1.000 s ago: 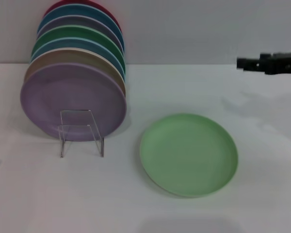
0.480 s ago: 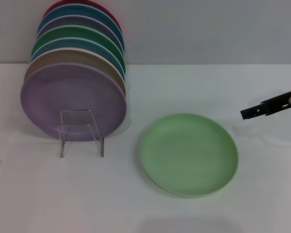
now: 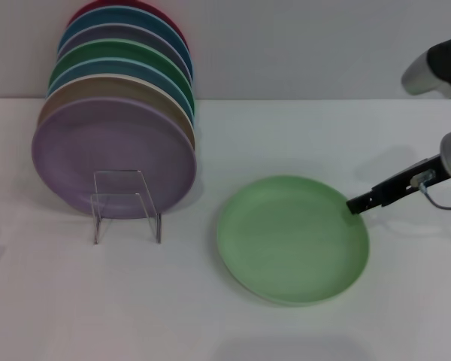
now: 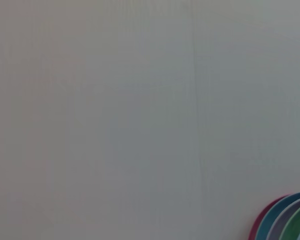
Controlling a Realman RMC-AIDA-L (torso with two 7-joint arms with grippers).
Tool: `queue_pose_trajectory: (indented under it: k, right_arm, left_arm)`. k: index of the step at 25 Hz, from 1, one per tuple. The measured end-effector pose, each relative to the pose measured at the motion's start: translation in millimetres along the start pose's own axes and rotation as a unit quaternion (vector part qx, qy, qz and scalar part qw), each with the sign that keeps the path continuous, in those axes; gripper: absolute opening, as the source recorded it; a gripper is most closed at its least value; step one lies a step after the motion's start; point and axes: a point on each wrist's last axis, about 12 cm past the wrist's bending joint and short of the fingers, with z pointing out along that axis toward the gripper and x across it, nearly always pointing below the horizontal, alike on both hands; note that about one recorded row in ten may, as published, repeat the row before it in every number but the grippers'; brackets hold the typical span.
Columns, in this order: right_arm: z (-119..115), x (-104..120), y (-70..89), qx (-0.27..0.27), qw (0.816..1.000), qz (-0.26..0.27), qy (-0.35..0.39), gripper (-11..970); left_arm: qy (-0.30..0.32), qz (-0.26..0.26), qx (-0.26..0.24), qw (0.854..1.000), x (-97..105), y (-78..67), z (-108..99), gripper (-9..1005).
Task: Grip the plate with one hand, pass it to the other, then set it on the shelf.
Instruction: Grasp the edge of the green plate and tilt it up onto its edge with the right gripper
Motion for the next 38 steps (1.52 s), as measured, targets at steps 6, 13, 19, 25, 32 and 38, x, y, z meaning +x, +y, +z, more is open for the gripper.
queue_pose_trajectory:
  k: [6, 13, 19, 25, 32, 38]
  right_arm:
    - [12, 1, 1.5, 0.002, 1.0, -0.003, 0.007, 731]
    - [19, 2, 3.0, 0.002, 1.0, -0.004, 0.01, 705]
    - [21, 2, 4.4, 0.001, 1.0, -0.004, 0.008, 683]
    - [25, 1, 3.9, 0.003, 1.0, -0.001, 0.006, 661]
    - [34, 0, 9.0, 0.0, 1.0, -0.003, 0.009, 407]
    - [36, -2, 15.2, -0.004, 1.0, -0.01, 0.003, 243]
  left_arm:
    - [-0.001, -0.001, 0.007, 1.0, 0, -2.0, 2, 830]
    - [-0.003, -0.002, 0.008, 1.0, 0, -2.7, 3, 830]
    - [-0.003, -0.002, 0.012, 1.0, -1, -3.2, 3, 829]
    - [0.001, -0.002, 0.012, 1.0, 0, -3.0, 3, 829]
    - [0.007, -0.003, 0.012, 1.0, 2, -3.2, 4, 829]
    - [0.003, -0.004, 0.014, 1.0, 1, -4.8, 6, 829]
